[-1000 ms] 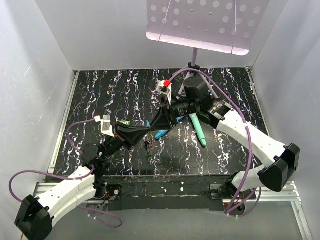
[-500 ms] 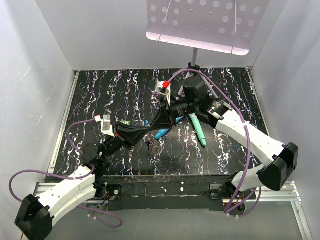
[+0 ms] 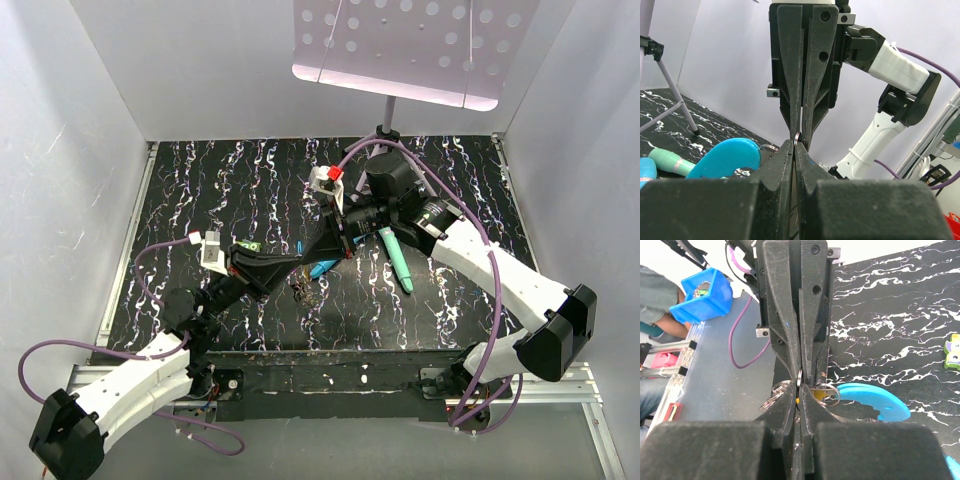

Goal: Put the keys on the keyring
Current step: Adjust the key on the keyring.

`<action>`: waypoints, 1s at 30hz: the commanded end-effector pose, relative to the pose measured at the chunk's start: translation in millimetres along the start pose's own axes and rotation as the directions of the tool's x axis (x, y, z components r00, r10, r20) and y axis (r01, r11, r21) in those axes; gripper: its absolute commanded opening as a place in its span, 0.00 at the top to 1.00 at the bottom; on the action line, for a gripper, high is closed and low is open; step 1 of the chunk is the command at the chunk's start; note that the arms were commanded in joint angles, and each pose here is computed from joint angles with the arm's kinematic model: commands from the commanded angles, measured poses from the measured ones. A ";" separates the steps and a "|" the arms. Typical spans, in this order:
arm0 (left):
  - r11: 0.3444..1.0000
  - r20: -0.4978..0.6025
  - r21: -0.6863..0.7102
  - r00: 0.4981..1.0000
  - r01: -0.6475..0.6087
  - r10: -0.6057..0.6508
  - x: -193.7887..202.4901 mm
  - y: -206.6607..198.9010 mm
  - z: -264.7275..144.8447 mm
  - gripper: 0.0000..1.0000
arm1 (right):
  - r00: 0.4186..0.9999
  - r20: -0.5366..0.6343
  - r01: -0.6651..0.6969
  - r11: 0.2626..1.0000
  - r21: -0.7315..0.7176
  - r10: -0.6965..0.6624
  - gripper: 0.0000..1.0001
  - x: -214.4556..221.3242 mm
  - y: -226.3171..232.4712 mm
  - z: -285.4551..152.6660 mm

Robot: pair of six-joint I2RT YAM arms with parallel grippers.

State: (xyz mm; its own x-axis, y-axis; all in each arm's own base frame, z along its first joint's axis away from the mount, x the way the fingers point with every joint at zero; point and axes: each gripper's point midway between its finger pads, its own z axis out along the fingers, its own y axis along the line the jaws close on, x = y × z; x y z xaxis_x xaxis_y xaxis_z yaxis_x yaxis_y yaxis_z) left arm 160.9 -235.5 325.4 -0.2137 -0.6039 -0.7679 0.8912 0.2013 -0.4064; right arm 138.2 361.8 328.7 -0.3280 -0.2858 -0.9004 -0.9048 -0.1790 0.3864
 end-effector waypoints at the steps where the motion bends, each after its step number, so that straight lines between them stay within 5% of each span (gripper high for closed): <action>1: 0.998 0.099 0.053 0.995 -0.036 0.031 -28.5 -18.3 3.3 1.00 | 0.998 0.016 0.064 0.990 -0.123 -0.062 0.90 -9.7 27.9 -1.9; 12: 0.997 0.089 0.075 0.996 -0.028 0.022 -27.6 -22.6 3.3 1.00 | 0.997 0.021 0.083 0.983 -0.166 -0.081 0.81 -11.3 34.4 -2.4; 19: 0.996 0.089 0.083 0.996 -0.024 0.017 -27.1 -24.1 3.0 1.00 | 0.997 0.020 0.083 0.980 -0.179 -0.081 0.99 -11.5 35.7 -2.3; 25: 0.997 0.080 0.070 0.997 -0.013 0.008 -25.5 -22.6 1.3 1.00 | 0.997 -0.004 0.073 0.988 -0.136 -0.074 0.99 -7.7 27.9 -1.9; 30: 1.000 0.033 0.031 0.999 -0.004 0.003 -20.7 -21.0 -4.6 0.56 | 0.994 -0.045 0.096 0.989 -0.113 -0.101 0.99 1.6 25.4 -5.6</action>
State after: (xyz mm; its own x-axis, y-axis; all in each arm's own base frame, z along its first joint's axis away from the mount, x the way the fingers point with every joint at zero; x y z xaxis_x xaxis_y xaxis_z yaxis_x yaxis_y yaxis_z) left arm 145.5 -232.6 335.2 -0.2272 -0.6120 -0.7575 0.9080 0.1481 -0.3920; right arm 123.3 356.7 330.9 -0.2795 -0.2985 -0.9126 -0.8886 -0.2797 0.3636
